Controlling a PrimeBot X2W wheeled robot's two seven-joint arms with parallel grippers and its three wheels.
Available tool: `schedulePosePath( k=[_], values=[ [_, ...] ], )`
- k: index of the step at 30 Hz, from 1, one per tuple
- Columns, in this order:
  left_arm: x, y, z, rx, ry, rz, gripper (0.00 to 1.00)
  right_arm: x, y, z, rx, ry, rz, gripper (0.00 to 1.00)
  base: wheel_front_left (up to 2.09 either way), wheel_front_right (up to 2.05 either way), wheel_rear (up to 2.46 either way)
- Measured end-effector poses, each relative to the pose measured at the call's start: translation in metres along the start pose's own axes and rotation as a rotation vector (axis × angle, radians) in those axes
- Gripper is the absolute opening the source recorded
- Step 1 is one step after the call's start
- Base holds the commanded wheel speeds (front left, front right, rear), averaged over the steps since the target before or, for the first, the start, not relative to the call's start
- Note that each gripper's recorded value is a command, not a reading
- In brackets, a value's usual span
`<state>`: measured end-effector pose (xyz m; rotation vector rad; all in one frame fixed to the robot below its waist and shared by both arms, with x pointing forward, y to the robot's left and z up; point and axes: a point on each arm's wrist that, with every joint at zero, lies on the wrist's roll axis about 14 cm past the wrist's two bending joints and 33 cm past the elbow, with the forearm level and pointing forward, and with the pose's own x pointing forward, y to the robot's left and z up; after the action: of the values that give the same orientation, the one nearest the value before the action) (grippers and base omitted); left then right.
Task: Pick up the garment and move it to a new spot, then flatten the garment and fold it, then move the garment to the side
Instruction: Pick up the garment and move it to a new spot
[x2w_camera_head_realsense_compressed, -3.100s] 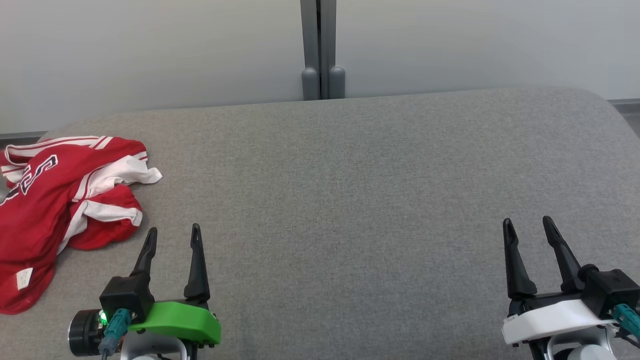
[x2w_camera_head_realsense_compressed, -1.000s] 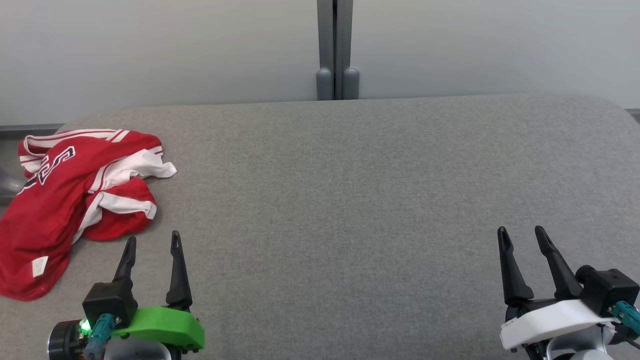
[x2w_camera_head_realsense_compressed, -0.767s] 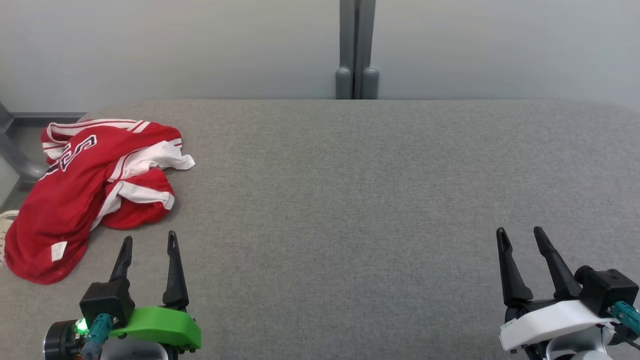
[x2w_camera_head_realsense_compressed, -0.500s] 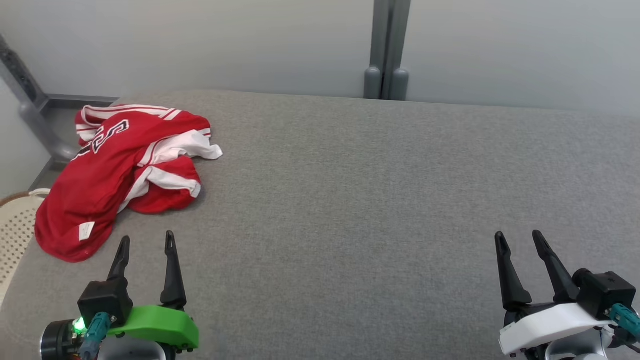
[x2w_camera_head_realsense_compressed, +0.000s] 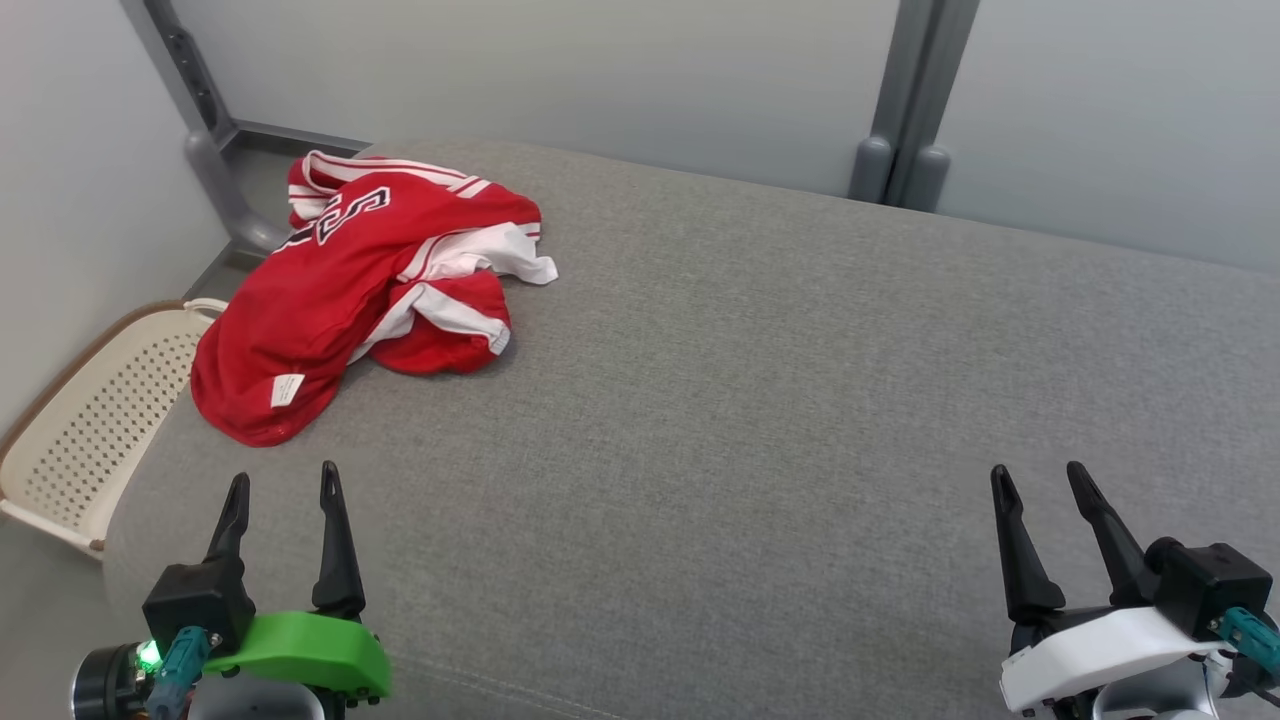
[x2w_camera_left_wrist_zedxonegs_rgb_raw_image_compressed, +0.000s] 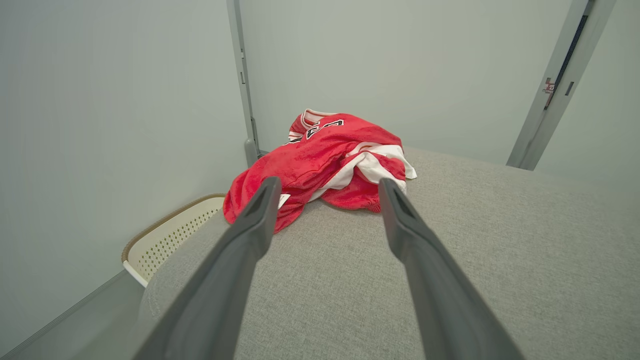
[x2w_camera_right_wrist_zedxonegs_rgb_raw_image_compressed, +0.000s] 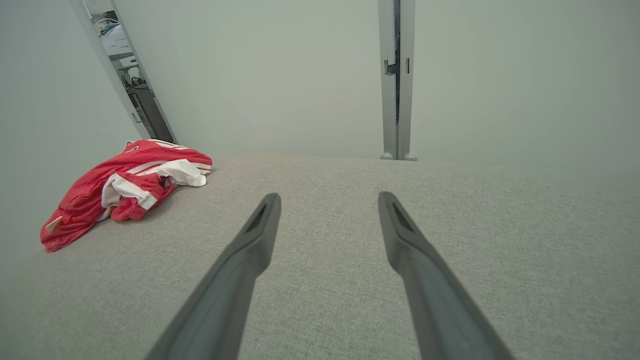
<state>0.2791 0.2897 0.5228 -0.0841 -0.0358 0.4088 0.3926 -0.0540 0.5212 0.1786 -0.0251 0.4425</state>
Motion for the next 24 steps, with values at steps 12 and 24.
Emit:
schedulePosePath(
  k=[12, 24],
  values=[
    [-0.02, 0.034, 0.0, 0.006, -0.011, 0.1, 1.0, 0.019, 0.029, -0.01, 0.006, 0.031, 0.098, 1.0, 0.0, 0.0, 0.0],
    [-0.018, 0.036, 0.002, 0.012, -0.028, 0.107, 1.0, 0.016, 0.026, -0.014, 0.008, 0.041, 0.091, 1.0, 0.0, 0.0, 0.0]
  ],
)
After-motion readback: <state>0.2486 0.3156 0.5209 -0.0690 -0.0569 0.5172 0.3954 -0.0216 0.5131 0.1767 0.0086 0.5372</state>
